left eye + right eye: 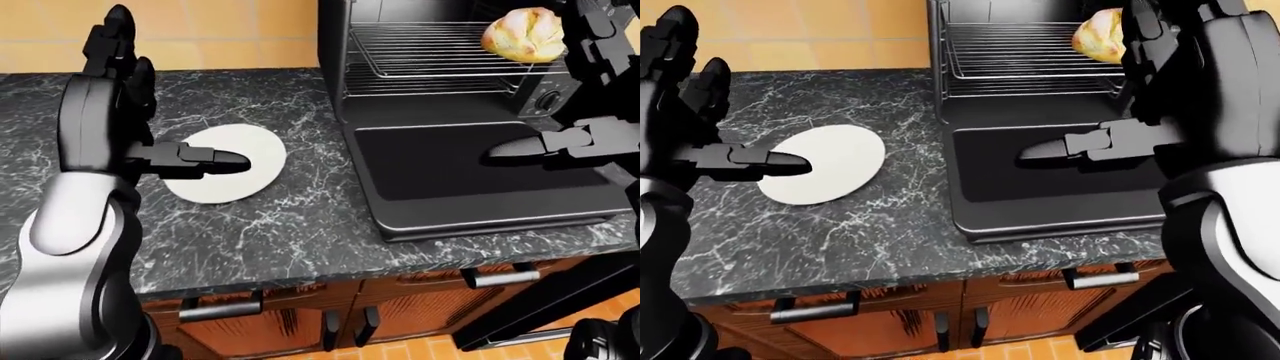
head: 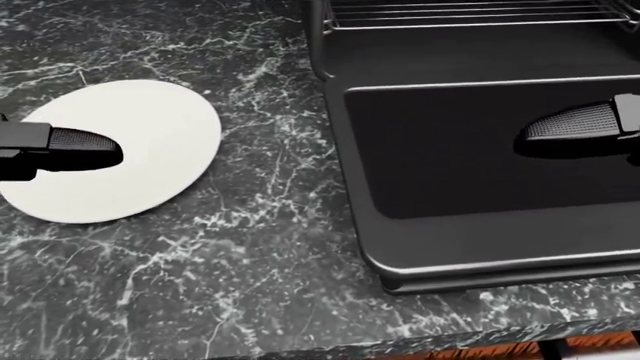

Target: Pick the bread from the top rack and place it on the plate on the counter.

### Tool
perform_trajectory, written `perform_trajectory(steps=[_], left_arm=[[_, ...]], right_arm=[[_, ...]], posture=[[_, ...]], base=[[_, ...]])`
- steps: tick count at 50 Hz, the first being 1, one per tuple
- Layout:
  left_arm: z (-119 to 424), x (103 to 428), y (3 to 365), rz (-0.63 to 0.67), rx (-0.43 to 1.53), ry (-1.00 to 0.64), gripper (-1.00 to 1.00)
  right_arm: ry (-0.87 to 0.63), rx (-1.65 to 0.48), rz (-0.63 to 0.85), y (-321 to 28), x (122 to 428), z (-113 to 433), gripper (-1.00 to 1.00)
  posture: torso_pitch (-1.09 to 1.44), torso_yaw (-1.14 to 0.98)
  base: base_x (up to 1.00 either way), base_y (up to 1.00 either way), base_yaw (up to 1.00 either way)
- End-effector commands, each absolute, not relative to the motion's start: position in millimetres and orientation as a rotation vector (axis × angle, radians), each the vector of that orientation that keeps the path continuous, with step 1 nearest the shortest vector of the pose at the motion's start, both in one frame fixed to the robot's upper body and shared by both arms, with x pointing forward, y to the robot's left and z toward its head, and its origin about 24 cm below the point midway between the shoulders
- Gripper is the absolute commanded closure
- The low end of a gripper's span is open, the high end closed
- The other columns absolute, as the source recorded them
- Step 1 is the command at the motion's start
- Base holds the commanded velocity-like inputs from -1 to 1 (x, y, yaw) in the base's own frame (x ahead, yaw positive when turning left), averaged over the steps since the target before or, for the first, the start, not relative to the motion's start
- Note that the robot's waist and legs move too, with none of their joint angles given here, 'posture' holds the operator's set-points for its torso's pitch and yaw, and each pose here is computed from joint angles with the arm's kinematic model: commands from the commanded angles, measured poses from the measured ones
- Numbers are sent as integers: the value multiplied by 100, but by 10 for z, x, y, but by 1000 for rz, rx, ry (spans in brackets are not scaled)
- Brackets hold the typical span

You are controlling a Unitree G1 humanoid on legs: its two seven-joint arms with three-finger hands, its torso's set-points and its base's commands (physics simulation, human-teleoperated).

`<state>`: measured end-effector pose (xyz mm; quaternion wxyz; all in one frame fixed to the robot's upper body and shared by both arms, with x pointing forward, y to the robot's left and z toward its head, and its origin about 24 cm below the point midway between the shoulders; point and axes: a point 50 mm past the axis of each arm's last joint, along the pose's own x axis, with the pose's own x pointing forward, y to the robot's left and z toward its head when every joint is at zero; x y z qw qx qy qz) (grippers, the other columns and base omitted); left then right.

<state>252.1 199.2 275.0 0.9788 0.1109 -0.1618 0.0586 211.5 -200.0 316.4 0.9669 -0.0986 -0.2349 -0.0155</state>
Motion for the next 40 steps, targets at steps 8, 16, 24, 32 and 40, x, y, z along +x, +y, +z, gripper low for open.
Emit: perform_trajectory(steps=[8, 16, 24, 32, 40], left_arm=[[2882, 2474, 1978, 123, 240, -399, -100], [2909, 2451, 1981, 124, 240, -405, -100], [2884, 2467, 1991, 127, 237, -402, -100], [2880, 2457, 2004, 130, 235, -402, -100], [2904, 2466, 1997, 128, 233, -406, -100]], right_arm=[[-544, -200, -52, -2030, 2052, 3272, -100], [-532, -219, -74, -2048, 2064, 3261, -100], [-519, -210, -95, -2093, 2114, 3268, -100], [-463, -248, -169, -2212, 2196, 3405, -100], [-400, -259, -265, -2458, 2252, 3544, -100]], posture=[[0, 0], [0, 0], [0, 0], [0, 0], [0, 0]], base=[[0, 0, 4], [3, 0, 15], [0, 0, 0], [0, 0, 0], [0, 0, 0]])
